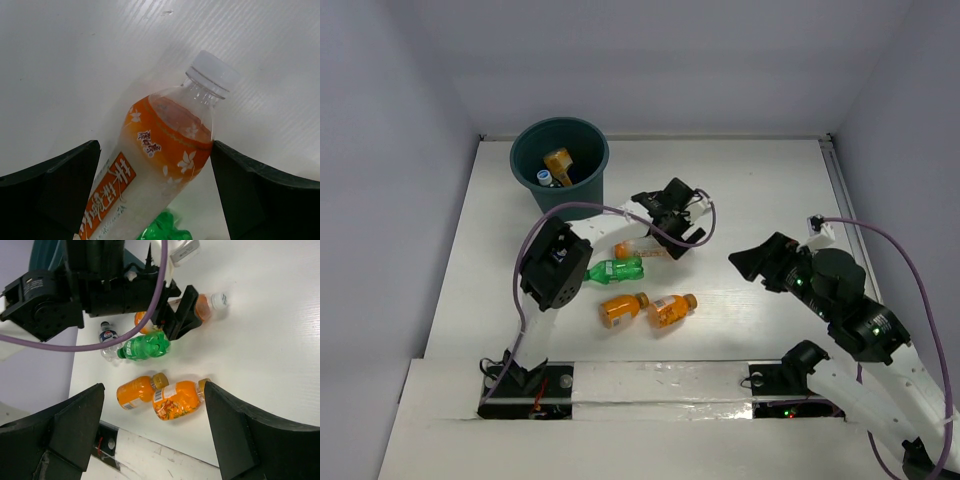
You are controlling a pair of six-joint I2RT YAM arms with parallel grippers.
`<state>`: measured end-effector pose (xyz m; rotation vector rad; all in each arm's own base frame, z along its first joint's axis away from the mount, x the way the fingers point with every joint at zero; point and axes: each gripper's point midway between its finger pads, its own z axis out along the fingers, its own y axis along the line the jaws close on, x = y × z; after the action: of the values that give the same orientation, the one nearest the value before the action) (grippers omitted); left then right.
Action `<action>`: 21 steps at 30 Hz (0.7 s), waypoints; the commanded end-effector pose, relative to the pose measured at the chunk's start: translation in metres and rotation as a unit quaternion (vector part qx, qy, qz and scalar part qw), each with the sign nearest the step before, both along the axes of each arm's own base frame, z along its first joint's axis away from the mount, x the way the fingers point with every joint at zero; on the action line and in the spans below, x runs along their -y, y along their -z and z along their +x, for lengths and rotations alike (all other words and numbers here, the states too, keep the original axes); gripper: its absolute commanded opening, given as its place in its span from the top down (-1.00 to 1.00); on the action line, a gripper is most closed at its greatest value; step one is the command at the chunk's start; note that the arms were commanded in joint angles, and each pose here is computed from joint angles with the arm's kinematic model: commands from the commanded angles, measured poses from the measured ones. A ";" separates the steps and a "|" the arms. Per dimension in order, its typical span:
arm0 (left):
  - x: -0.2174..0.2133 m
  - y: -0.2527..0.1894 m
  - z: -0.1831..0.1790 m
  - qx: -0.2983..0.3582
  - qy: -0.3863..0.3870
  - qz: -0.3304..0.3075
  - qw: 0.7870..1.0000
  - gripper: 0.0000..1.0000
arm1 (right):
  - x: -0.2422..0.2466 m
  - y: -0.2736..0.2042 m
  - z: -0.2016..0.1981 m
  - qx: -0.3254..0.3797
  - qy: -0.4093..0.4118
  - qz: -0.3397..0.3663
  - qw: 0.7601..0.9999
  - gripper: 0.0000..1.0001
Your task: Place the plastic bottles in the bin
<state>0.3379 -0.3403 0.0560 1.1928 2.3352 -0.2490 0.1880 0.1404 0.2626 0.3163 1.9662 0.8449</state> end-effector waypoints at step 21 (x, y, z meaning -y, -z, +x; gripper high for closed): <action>-0.003 -0.156 0.109 0.203 -0.126 -0.069 0.969 0.11 | -0.008 0.010 0.008 -0.001 -0.014 -0.014 1.000 -0.70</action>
<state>0.4273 -0.3392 0.1208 0.9393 2.1829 -0.0432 0.1859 0.1479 0.2492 0.2864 2.0383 0.8448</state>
